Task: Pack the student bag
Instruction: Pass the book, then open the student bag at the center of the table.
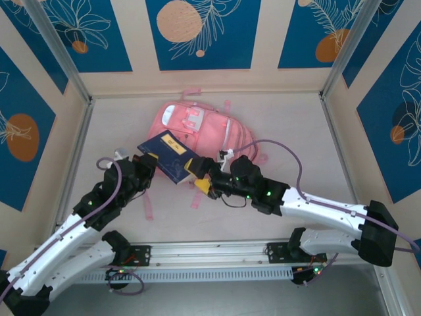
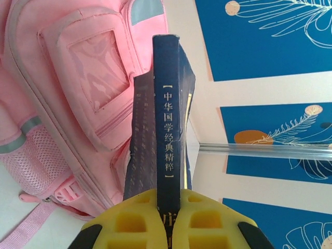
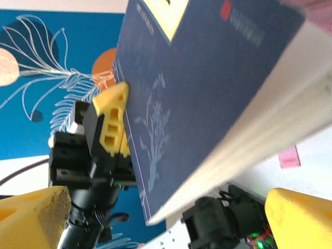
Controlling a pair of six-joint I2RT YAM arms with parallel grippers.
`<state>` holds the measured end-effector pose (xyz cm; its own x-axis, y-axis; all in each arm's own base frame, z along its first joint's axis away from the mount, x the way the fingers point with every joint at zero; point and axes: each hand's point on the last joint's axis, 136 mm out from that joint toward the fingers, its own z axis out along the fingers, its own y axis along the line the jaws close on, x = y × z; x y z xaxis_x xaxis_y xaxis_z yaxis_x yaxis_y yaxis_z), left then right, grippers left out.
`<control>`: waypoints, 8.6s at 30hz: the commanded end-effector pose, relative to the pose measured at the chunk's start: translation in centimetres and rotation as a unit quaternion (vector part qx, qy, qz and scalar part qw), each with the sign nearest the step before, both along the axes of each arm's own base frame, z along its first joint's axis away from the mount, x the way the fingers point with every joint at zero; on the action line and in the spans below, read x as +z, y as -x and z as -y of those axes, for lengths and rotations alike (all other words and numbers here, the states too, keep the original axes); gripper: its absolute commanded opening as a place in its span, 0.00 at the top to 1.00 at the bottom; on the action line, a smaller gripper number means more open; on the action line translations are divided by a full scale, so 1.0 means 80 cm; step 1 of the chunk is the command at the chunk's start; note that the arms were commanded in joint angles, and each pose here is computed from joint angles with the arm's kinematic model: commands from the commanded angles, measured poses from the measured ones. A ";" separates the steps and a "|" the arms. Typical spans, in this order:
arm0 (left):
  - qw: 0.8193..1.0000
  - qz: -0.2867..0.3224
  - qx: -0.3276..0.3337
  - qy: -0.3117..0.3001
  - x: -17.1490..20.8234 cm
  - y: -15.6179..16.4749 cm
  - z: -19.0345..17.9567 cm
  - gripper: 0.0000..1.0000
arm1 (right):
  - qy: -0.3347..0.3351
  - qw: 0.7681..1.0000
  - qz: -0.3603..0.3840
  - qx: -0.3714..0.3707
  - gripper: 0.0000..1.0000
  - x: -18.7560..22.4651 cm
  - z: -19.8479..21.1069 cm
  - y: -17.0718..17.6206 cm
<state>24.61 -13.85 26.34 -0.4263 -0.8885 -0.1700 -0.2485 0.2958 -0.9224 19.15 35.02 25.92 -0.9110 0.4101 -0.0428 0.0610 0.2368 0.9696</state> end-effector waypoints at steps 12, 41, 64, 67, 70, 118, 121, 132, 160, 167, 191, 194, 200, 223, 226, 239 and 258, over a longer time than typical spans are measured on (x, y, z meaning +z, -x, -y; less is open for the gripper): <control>0.999 0.012 0.002 0.050 0.015 0.004 0.001 1.00 | -0.054 0.999 0.007 -0.002 0.04 0.032 -0.018 -0.026; 0.999 0.020 0.013 0.049 0.021 -0.001 -0.002 1.00 | -0.067 0.997 -0.014 0.039 0.03 0.003 -0.091 0.012; 0.998 0.008 0.006 0.063 0.017 -0.001 0.002 1.00 | -0.088 0.995 0.044 -0.013 0.02 0.034 -0.054 -0.002; 0.998 0.008 0.003 0.064 0.019 0.003 0.001 1.00 | -0.095 0.993 0.060 -0.032 0.05 0.046 -0.052 -0.020; 0.998 0.004 0.002 0.066 0.016 0.009 -0.003 1.00 | -0.098 0.991 0.074 -0.056 0.11 0.054 -0.044 -0.035; 0.890 0.276 -0.361 0.029 0.057 0.112 0.094 0.56 | -0.082 0.969 0.197 0.128 1.00 0.040 0.099 0.046; 0.885 0.282 -0.367 0.044 0.061 0.115 0.095 0.67 | -0.083 0.967 0.200 0.131 1.00 0.042 0.102 0.050; 0.896 0.287 -0.335 0.051 0.063 0.110 0.084 1.00 | -0.109 0.962 0.232 0.092 0.36 0.059 0.116 0.058; 0.906 0.276 -0.315 0.068 0.053 0.108 0.076 1.00 | -0.131 0.948 0.276 0.088 0.55 0.088 0.071 0.044; 0.912 0.272 -0.302 0.059 0.049 0.105 0.071 1.00 | -0.119 0.952 0.266 0.090 0.66 0.079 0.068 0.046; 0.935 0.178 -0.298 -0.077 -0.018 0.081 0.066 0.31 | 0.072 0.966 0.242 -0.050 1.00 0.029 0.158 0.007; 0.925 0.159 -0.316 -0.140 -0.020 0.066 0.075 0.26 | 0.157 0.957 0.222 -0.099 1.00 0.009 0.201 -0.004; 0.886 0.108 -0.368 -0.262 -0.019 0.009 0.121 0.25 | 0.325 0.907 0.204 -0.173 1.00 -0.014 0.273 -0.023; 0.778 0.005 -0.502 -0.379 -0.122 -0.183 0.320 0.46 | 0.470 0.802 0.254 -0.265 1.00 0.022 0.368 -0.030; 0.774 -0.018 -0.508 -0.379 -0.150 -0.183 0.322 0.48 | 0.463 0.807 0.257 -0.263 1.00 0.024 0.366 -0.030; 0.767 -0.001 -0.528 -0.366 -0.127 -0.162 0.326 1.00 | 0.442 0.825 0.253 -0.246 0.99 0.017 0.353 -0.036; 0.778 0.142 -0.490 -0.367 0.098 -0.068 0.205 1.00 | 0.323 0.908 0.214 -0.158 0.94 0.017 0.283 -0.030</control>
<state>31.48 -30.52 29.83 -0.7602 0.2419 -0.6030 0.5345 0.7605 -0.3688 21.81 9.67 24.78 -0.5769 0.3394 -0.7430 -0.0346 0.8986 0.4373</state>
